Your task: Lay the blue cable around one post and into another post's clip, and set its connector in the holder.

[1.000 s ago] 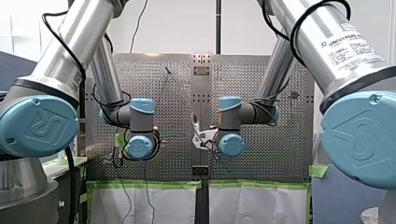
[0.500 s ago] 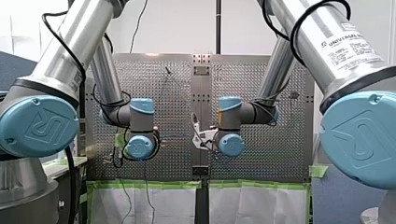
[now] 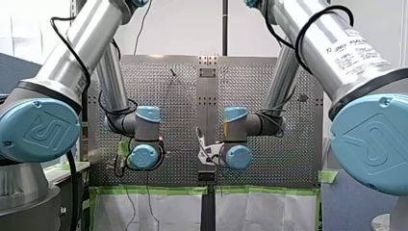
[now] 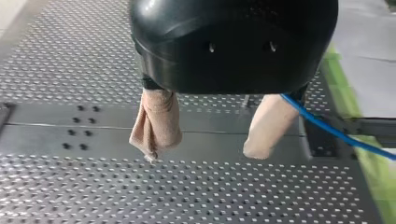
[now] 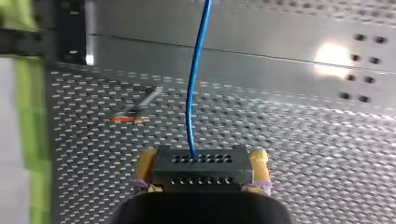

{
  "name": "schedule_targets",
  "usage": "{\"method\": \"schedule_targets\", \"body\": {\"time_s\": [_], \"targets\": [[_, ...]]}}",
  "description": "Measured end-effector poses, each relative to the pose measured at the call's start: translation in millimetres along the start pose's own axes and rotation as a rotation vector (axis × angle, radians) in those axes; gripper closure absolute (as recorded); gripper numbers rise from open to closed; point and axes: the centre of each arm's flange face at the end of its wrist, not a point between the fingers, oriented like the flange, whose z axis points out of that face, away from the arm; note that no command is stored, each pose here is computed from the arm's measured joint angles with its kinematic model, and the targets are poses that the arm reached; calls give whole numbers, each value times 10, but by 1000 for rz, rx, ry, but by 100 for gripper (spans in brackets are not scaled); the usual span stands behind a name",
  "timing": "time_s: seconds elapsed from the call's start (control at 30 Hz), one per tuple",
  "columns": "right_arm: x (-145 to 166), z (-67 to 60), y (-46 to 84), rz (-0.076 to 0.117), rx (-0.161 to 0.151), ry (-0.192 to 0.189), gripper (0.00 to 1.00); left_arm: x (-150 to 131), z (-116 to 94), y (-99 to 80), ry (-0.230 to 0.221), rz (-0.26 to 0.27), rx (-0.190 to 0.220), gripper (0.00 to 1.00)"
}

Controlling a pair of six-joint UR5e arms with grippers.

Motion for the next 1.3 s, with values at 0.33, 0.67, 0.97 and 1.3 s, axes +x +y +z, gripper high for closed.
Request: {"method": "schedule_targets", "body": {"time_s": [0.33, 0.67, 0.97, 1.3], "targets": [[-112, -17, -7, -6, 2, -22, 100, 50, -9, 6, 11, 8, -1, 0], [-200, -41, -95, 8, 24, -51, 100, 51, -9, 7, 11, 8, -1, 0], [-296, -95, -123, 48, 33, -102, 100, 51, -9, 7, 11, 8, -1, 0], [-298, -97, -124, 50, 33, -104, 100, 51, -9, 7, 11, 8, -1, 0]]}}
